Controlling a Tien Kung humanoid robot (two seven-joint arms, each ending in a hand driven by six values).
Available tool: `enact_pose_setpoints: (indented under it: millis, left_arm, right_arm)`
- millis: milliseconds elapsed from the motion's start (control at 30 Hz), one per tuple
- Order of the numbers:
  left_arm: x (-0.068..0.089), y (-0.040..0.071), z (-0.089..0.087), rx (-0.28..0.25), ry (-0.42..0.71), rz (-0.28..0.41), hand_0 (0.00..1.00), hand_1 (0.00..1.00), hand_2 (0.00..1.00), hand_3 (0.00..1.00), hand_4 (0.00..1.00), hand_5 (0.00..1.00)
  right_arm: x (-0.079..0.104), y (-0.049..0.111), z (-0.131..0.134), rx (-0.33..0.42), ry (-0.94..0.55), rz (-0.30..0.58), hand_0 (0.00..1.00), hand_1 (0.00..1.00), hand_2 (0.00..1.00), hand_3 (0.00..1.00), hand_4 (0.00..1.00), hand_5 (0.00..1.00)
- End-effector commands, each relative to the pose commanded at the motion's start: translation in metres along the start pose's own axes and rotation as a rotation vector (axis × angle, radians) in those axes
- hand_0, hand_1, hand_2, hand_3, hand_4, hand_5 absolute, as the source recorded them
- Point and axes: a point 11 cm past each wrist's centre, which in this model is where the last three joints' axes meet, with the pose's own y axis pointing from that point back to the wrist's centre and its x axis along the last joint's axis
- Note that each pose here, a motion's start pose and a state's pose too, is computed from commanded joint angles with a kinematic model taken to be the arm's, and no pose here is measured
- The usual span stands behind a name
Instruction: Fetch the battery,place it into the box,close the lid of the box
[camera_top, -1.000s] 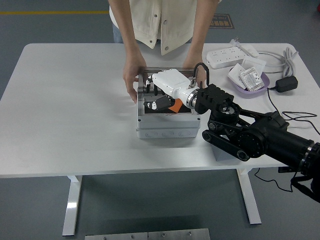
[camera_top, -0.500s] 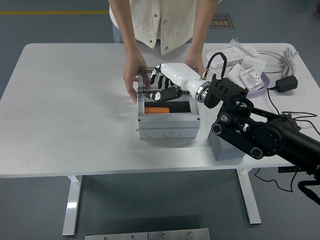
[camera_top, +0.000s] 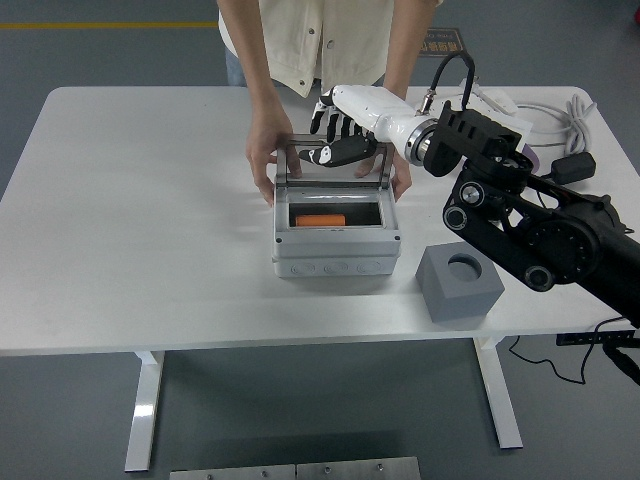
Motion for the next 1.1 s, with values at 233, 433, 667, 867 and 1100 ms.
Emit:
enact_pose_setpoints:
  millis: [233,433,667,867,1100]
  left_arm:
    - [0.003,0.000,0.001,0.000,-0.006,0.003,0.643,0.724,0.668,0.628,0.678,0.418]
    - [0.006,0.000,0.002,0.000,-0.012,0.008,0.642,0.724,0.668,0.628,0.676,0.415]
    - [0.007,0.000,0.004,-0.004,-0.013,0.010,0.642,0.725,0.667,0.628,0.676,0.415]
    - [0.007,0.000,0.003,-0.003,-0.012,0.009,0.642,0.724,0.666,0.627,0.677,0.416]
    - [0.006,0.000,0.003,-0.004,-0.009,0.009,0.643,0.725,0.666,0.628,0.677,0.416]
  right_arm:
    - [0.015,-0.018,0.007,-0.009,-0.022,0.041,0.388,0.420,0.473,0.574,0.860,0.547]
    - [0.017,-0.031,0.024,-0.048,-0.057,0.062,0.448,0.446,0.490,0.575,0.864,0.578]
    - [0.005,-0.035,0.044,-0.101,-0.067,0.061,0.580,0.469,0.501,0.579,0.870,0.626]
    - [-0.015,-0.032,0.050,-0.115,-0.067,0.026,0.590,0.470,0.506,0.581,0.864,0.624]
    - [-0.032,-0.026,0.046,-0.110,-0.052,-0.025,0.602,0.473,0.519,0.584,0.890,0.704]
